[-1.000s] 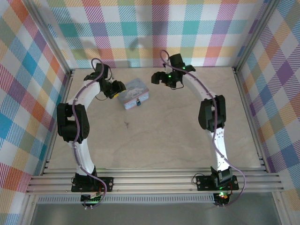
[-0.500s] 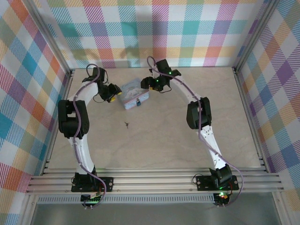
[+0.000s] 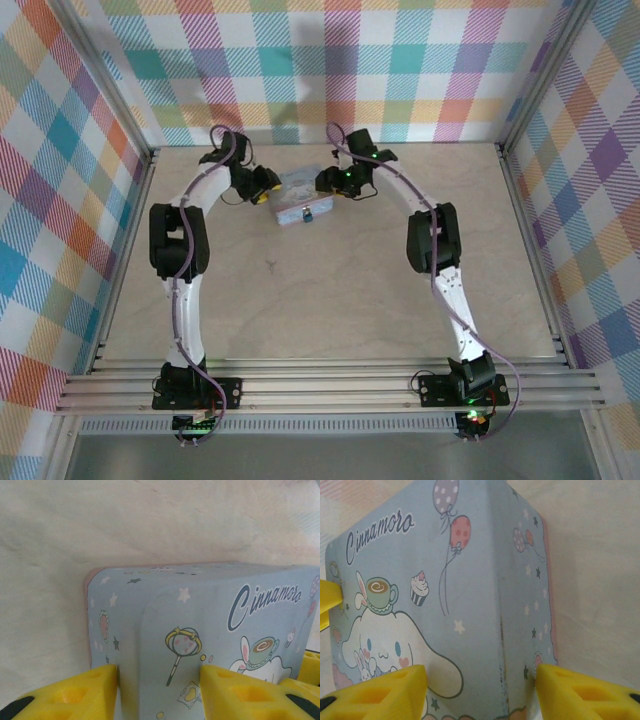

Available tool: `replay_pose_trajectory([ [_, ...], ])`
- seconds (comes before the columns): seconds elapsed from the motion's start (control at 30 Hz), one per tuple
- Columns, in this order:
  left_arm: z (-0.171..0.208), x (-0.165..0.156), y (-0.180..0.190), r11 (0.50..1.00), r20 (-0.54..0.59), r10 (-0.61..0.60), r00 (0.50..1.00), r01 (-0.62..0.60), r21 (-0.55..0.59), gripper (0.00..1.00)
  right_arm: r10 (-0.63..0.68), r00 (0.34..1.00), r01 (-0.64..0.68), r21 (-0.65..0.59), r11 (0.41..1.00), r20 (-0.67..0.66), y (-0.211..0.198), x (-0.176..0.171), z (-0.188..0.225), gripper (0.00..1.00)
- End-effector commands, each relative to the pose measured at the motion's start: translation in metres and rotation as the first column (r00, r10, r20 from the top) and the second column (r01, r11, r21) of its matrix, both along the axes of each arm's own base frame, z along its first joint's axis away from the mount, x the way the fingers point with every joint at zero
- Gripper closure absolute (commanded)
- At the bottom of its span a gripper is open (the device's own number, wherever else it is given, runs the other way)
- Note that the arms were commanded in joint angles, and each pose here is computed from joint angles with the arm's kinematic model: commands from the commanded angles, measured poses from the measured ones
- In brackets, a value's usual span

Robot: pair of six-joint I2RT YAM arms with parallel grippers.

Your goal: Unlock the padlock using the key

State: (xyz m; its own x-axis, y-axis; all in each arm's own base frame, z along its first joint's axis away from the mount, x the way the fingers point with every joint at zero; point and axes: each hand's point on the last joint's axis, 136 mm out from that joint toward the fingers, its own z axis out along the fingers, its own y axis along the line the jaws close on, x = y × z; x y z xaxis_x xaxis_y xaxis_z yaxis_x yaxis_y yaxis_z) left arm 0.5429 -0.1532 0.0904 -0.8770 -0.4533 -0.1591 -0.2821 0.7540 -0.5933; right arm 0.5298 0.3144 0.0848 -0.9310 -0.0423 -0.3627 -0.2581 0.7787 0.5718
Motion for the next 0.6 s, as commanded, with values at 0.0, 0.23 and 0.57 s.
replay_pose_trajectory([
  [0.0,-0.001,-0.009,-0.053,0.995,-0.032,-0.089,0.996,0.087,-0.051,0.54,-0.031,0.999,0.031,-0.014,0.999,0.038,-0.025,-0.003,0.031,0.42],
  [0.23,0.000,-0.009,-0.147,0.967,0.001,-0.244,0.970,0.243,-0.074,0.54,-0.129,0.992,0.128,-0.081,0.988,-0.010,-0.087,-0.025,0.023,0.43],
  [0.57,0.015,-0.006,-0.183,0.965,0.082,-0.254,0.964,0.258,-0.036,0.49,-0.259,0.966,0.254,-0.140,0.957,-0.021,-0.146,-0.048,0.034,0.33],
])
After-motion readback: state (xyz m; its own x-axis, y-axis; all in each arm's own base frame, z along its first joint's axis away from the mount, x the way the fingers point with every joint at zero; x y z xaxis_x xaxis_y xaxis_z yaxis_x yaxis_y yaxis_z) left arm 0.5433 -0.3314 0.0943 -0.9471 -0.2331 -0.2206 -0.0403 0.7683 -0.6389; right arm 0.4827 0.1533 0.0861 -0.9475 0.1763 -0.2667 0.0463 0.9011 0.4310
